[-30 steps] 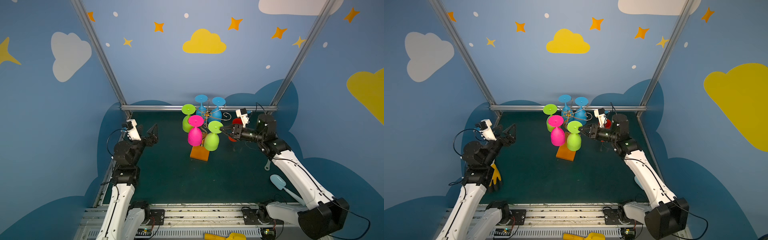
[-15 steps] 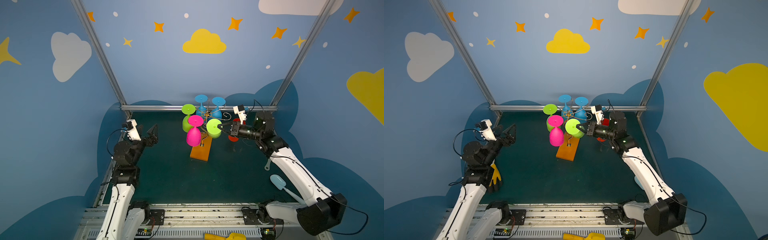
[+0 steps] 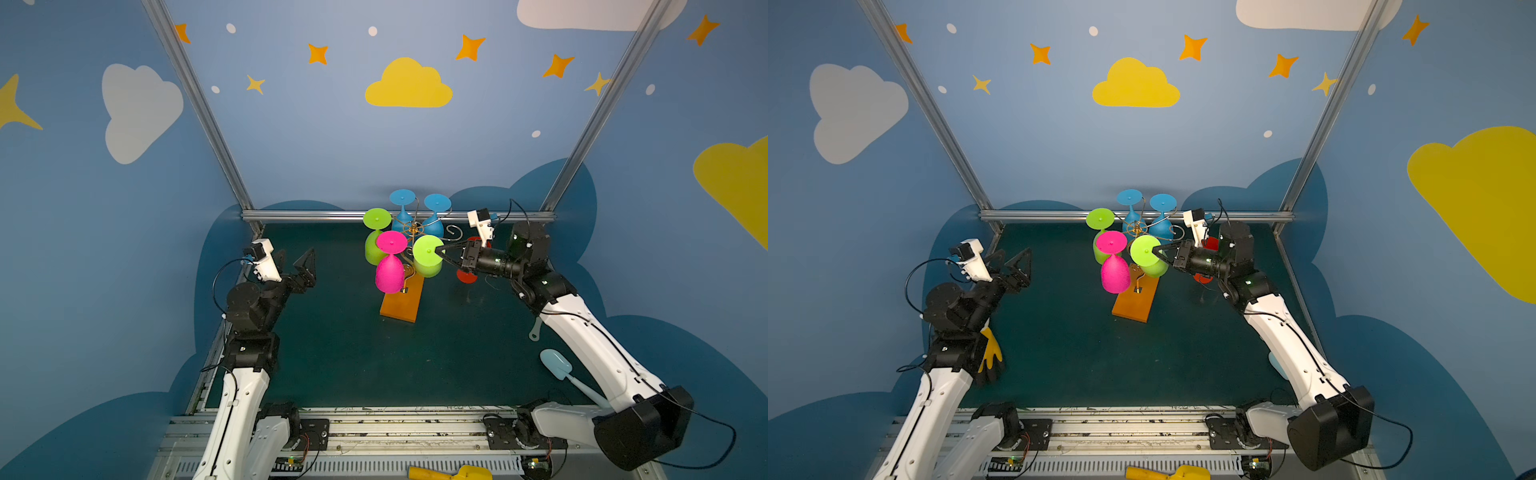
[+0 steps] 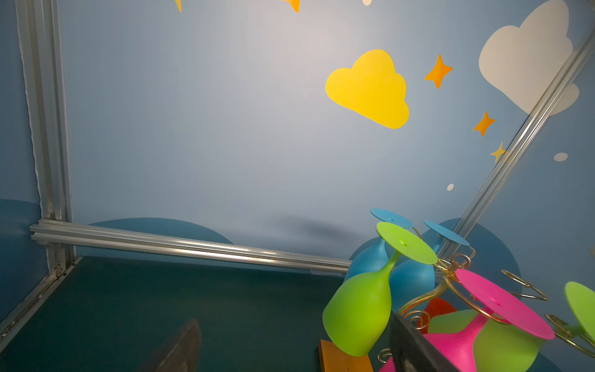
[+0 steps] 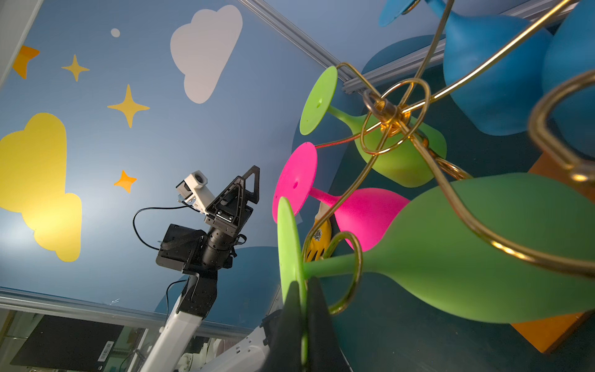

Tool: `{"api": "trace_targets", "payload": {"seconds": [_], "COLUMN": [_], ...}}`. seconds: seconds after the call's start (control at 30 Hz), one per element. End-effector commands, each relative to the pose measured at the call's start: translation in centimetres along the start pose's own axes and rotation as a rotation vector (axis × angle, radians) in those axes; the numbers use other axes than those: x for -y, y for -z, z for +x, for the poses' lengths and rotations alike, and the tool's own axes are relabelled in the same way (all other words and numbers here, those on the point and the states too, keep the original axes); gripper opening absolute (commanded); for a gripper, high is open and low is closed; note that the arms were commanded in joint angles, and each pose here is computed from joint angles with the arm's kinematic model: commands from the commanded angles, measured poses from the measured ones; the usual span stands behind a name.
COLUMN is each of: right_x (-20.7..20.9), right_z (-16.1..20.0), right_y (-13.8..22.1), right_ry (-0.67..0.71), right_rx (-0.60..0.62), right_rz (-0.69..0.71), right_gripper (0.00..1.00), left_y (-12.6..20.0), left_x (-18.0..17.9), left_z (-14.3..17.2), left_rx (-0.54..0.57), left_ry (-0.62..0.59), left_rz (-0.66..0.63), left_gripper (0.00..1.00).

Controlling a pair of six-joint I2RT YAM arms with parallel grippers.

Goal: Take the wine glass off the wine glass rack
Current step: Pick up the wine glass from the wine glass rack.

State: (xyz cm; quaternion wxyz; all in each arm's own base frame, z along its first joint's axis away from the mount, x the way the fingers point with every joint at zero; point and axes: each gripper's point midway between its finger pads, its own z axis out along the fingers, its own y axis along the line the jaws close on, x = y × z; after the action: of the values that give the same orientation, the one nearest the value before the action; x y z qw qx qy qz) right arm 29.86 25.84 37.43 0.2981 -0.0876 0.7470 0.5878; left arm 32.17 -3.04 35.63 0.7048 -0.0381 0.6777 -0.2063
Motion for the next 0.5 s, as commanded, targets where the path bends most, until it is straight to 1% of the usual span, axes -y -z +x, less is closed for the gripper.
{"api": "trace_targets", "payload": {"seconds": [0.0,0.23,0.47], "right_x": [-2.8,-2.6,-2.7], "right_z": [-0.8,-0.8,0.3], "right_y": [0.9,0.8,0.2], "right_ry": [0.057,0.051,0.041], "right_rx": [0.033,0.029,0.001], "right_rz": [-0.052,-0.044,-0.053], "right_gripper": [0.0,0.0,0.0], "left_y": [0.2,0.2,0.2], "left_x": [0.1,0.1,0.1], "left_z": [-0.3,-0.3,-0.2], "left_rx": [0.02,0.021,0.019], "left_ry": [-0.004,0.0,0.004], "left_rz": [0.012,0.013,0.014], "left_gripper": [0.9,0.9,0.9]}}
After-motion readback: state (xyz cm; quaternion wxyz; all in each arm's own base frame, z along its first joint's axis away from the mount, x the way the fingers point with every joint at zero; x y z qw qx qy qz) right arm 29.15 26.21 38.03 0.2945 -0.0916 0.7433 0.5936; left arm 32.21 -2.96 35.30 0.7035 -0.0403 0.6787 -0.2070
